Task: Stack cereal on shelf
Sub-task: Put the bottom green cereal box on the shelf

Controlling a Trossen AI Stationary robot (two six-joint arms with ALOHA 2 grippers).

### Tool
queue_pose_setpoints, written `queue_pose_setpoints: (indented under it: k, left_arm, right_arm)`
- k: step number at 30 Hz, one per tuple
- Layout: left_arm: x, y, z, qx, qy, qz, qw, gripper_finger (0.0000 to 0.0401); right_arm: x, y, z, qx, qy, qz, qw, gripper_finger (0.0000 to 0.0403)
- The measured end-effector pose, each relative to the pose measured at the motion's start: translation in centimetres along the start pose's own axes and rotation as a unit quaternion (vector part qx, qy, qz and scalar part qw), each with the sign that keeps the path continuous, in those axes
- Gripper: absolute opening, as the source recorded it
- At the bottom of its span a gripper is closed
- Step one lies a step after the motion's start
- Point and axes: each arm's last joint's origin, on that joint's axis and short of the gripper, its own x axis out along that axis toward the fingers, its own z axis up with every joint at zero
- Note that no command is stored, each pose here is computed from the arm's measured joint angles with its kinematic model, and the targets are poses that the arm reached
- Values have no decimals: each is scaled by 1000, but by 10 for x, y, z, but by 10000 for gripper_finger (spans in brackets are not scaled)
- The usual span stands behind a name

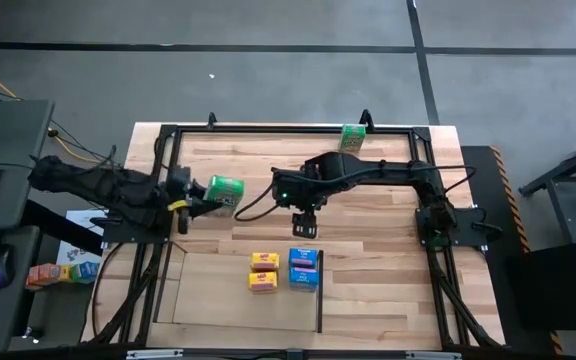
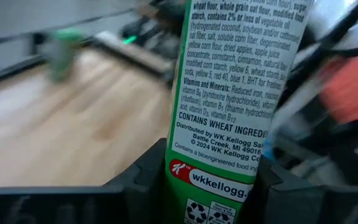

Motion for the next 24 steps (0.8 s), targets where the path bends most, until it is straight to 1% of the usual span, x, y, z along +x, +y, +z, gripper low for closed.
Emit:
queue_pose_setpoints:
  k: [2, 3, 5, 7, 9, 10, 12, 14, 17, 20, 22, 24]
  left_arm:
    - [3, 0, -13, -30, -29, -53, 998, 111]
    - [5, -1, -21, -41, -30, -75, 996, 111]
    - [10, -2, -39, -54, -15, -102, 993, 111]
    - [14, -6, -52, -54, 2, -127, 990, 111]
    - [15, -11, -60, -34, 22, -154, 987, 111]
    - [15, -14, -61, -17, 27, -176, 984, 111]
    - [14, -20, -62, 34, 32, -222, 974, 111]
    - [14, -25, -63, 94, 26, -259, 961, 112]
    - [15, -26, -65, 153, 19, -269, 951, 117]
    - [17, -24, -67, 193, 19, -259, 946, 117]
    - [19, -21, -67, 208, 20, -249, 946, 117]
    - [21, -18, -69, 223, 34, -236, 945, 117]
  right_arm:
    - [-2, 1, 0, -2, -3, 1, 1000, 244]
    - [-2, 1, 0, -2, -4, 1, 1000, 244]
    - [-2, 1, 0, -3, -6, 1, 1000, 244]
    - [-2, 2, 0, -9, -6, 4, 1000, 244]
    - [-2, 2, 0, -12, -5, 15, 1000, 245]
    - [-2, 3, 0, -11, -6, 24, 1000, 245]
    - [-2, 5, 3, -10, -15, 53, 998, 245]
    - [-3, 8, 10, -1, -48, 97, 994, 245]
    - [-8, 13, 28, 19, -129, 167, 977, 245]
    - [-16, 16, 44, 62, -206, 219, 952, 245]
    - [-23, 17, 54, 81, -251, 244, 933, 245]
    - [-27, 19, 58, 87, -278, 257, 921, 245]
